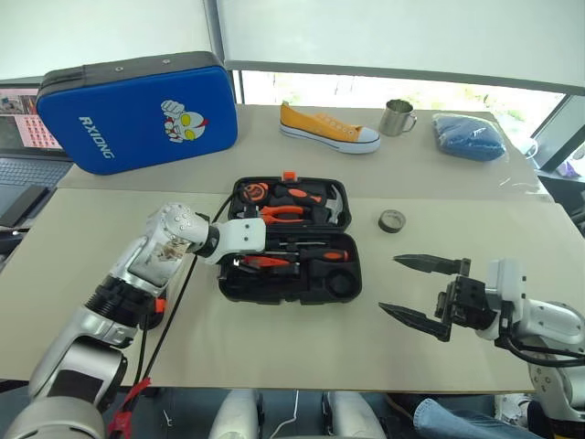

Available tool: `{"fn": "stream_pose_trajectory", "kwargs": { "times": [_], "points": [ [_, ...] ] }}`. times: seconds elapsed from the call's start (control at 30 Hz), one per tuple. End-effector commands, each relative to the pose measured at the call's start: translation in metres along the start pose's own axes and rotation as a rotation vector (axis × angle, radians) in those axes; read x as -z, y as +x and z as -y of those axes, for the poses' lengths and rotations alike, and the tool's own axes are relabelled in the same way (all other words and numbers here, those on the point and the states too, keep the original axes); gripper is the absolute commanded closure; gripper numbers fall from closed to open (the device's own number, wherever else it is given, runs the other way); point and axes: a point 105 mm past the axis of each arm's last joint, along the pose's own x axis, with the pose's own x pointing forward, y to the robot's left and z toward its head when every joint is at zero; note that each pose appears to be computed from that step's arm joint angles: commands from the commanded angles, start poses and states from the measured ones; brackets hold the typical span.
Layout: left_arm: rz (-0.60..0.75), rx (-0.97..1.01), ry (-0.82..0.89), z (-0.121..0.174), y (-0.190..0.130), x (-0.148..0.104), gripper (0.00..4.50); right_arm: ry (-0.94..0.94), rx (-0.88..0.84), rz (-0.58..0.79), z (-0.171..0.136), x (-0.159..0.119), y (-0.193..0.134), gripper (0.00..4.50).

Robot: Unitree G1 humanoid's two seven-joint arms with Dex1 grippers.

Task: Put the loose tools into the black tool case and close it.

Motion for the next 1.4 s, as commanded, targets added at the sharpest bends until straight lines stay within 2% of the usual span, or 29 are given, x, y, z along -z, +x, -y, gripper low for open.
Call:
{"fn": "stream_pose_trajectory", "kwargs": {
  "times": [0.03, 0.13, 0.27, 0.37, 0.57, 1.07, 1.27, 1.33, 1.4],
  "points": [
    [0.147, -0.031, 0.059, -0.01, -0.022, -0.028, 1.47, -0.01, -0.014, 0.027, -0.002, -0.007, 0.0, 0.0],
    [0.23, -0.059, 0.069, -0.016, -0.037, -0.038, 1.47, 0.003, -0.014, 0.031, -0.003, -0.008, -0.002, 0.0],
    [0.277, -0.123, 0.042, -0.025, -0.045, -0.034, 1.47, 0.014, -0.011, 0.033, -0.003, -0.008, -0.003, 0.0],
    [0.315, -0.134, 0.0, -0.022, -0.037, -0.016, 2.15, 0.011, 0.001, 0.055, -0.002, -0.01, 0.0, 0.0],
    [0.337, -0.147, -0.01, -0.013, -0.024, 0.007, 4.39, -0.003, 0.022, 0.08, 0.002, -0.011, 0.001, 0.0],
    [0.177, -0.105, -0.163, 0.012, 0.008, 0.055, 4.46, 0.005, 0.022, 0.085, 0.0, -0.011, 0.003, 0.0],
    [0.225, -0.159, -0.164, 0.023, 0.0, 0.057, 4.46, 0.008, 0.013, 0.091, 0.0, -0.009, 0.004, 0.0],
    [0.262, -0.21, -0.166, 0.022, -0.009, 0.056, 4.46, 0.004, 0.009, 0.094, 0.0, -0.009, 0.004, 0.0],
    [0.353, -0.322, -0.137, 0.016, -0.032, 0.047, 4.46, -0.012, 0.015, 0.112, 0.002, -0.01, 0.003, 0.0]
  ]
}}
